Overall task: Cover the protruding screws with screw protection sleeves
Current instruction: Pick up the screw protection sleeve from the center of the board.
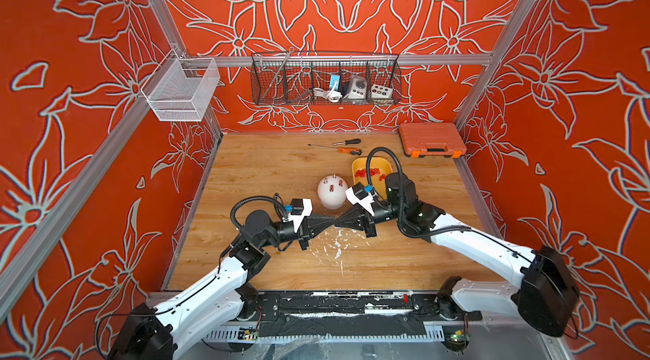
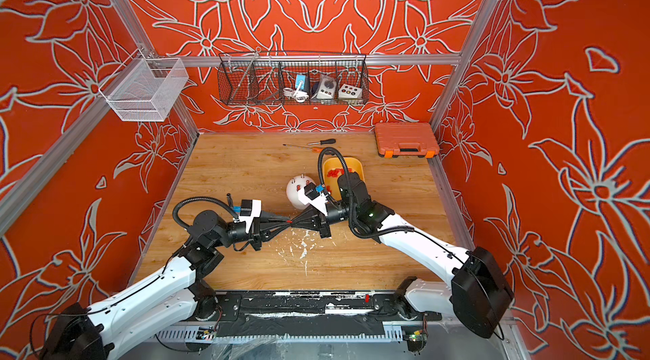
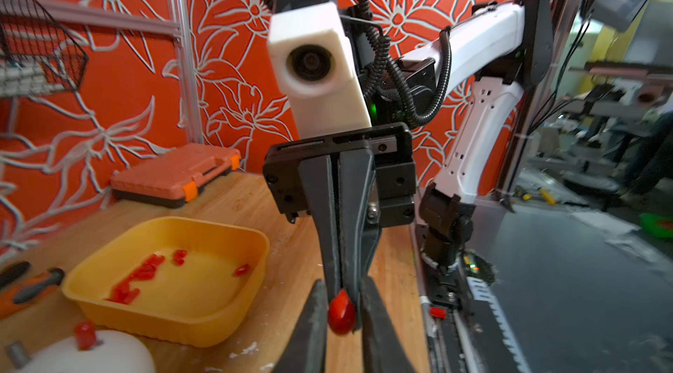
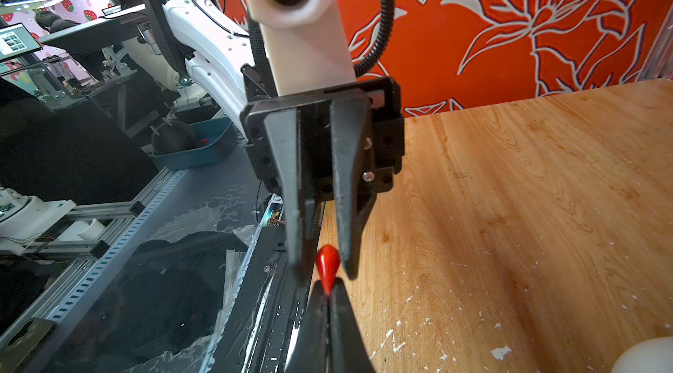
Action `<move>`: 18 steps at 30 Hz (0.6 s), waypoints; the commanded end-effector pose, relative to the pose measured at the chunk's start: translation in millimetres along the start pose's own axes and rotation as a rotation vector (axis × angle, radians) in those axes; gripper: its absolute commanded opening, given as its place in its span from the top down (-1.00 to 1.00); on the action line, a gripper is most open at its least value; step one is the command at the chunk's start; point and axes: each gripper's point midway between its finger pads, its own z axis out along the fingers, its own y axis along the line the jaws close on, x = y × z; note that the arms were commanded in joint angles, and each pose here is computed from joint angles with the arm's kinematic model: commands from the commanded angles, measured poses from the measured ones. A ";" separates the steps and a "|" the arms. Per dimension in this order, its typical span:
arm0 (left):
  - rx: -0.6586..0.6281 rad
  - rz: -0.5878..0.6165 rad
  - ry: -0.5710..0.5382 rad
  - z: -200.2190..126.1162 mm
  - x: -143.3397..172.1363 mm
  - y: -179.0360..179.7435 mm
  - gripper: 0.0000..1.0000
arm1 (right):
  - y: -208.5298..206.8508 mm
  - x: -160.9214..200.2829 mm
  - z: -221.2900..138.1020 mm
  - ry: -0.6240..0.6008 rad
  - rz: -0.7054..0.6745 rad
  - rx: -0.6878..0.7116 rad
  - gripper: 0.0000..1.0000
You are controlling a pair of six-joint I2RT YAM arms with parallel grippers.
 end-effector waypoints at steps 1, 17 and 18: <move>0.013 0.045 -0.032 0.3 -14.7 -3.9 0.81 | 0.2 -11.3 2.3 -0.011 -0.051 0.000 1.00; -0.146 -0.468 -0.034 4.8 -45.7 54.4 1.00 | -34.9 -11.8 -43.1 -0.102 -0.511 0.709 -0.24; -0.141 -0.509 -0.035 4.9 -47.5 57.0 1.00 | -39.3 -15.0 -46.8 -0.129 -0.509 0.752 -0.25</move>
